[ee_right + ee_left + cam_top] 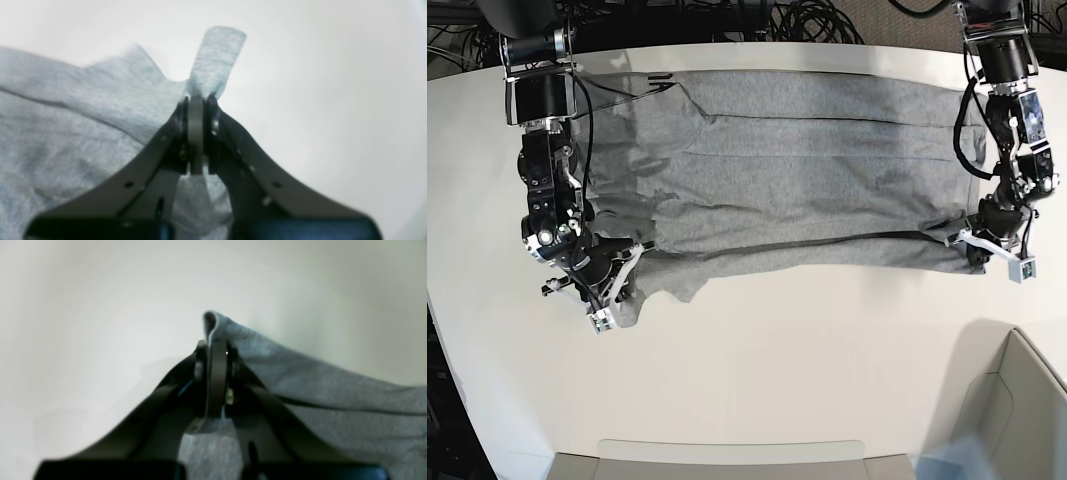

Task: Fold the T-shirt properly
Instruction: 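Lift the hem with both grippers and fold it toward the shoulder edge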

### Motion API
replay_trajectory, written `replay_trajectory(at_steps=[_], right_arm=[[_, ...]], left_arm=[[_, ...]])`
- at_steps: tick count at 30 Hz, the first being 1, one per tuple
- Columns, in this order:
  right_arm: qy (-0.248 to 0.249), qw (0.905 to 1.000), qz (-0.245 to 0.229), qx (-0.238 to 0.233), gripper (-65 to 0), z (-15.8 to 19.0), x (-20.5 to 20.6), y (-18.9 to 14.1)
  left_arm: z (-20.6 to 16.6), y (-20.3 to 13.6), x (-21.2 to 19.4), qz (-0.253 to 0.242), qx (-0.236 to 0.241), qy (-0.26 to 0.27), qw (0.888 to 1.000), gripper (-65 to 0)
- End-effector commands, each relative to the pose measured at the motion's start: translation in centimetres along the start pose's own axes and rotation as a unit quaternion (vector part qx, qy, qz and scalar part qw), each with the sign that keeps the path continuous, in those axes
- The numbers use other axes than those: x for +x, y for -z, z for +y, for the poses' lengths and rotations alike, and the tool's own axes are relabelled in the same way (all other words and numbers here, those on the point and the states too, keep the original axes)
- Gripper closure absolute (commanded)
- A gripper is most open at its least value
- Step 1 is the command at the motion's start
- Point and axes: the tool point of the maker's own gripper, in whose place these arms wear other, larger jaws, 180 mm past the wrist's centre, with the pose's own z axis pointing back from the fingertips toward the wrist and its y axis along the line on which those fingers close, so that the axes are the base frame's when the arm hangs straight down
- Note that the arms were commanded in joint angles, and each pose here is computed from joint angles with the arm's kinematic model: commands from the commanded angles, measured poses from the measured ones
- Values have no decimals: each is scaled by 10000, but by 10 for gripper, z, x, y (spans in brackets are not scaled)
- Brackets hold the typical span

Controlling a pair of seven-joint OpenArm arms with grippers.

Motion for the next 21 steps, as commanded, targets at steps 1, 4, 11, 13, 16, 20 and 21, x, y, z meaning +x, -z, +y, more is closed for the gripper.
replay_trajectory(at_steps=[1, 4, 11, 13, 16, 20, 21], right_arm=[[-11, 9994, -313, -161, 0, -14, 20, -8], [-65, 9996, -169, -203, 0, -14, 14, -17], [29, 9994, -83, -331, 0, -14, -6, -41], [31, 9994, -86, -346, 0, -11, -13, -50], [29, 9993, -99, -362, 0, -7, -22, -61], [58, 9990, -101, -423, 0, -6, -31, -74], [74, 9989, -98, -452, 0, -7, -34, -78]], left_arm=[[5, -9, 22, -254, 51, 90, 9996, 0], [7, -20, 24, -236, 77, 111, 9996, 0], [11, -35, 8, -16, 144, 227, 9996, 0], [14, -36, -1, 87, 173, 238, 9995, 0], [18, -38, -14, 229, 209, 255, 9992, 0], [15, -46, -18, 233, 198, 388, 9988, 0], [14, -49, -19, 223, 184, 434, 9986, 0]])
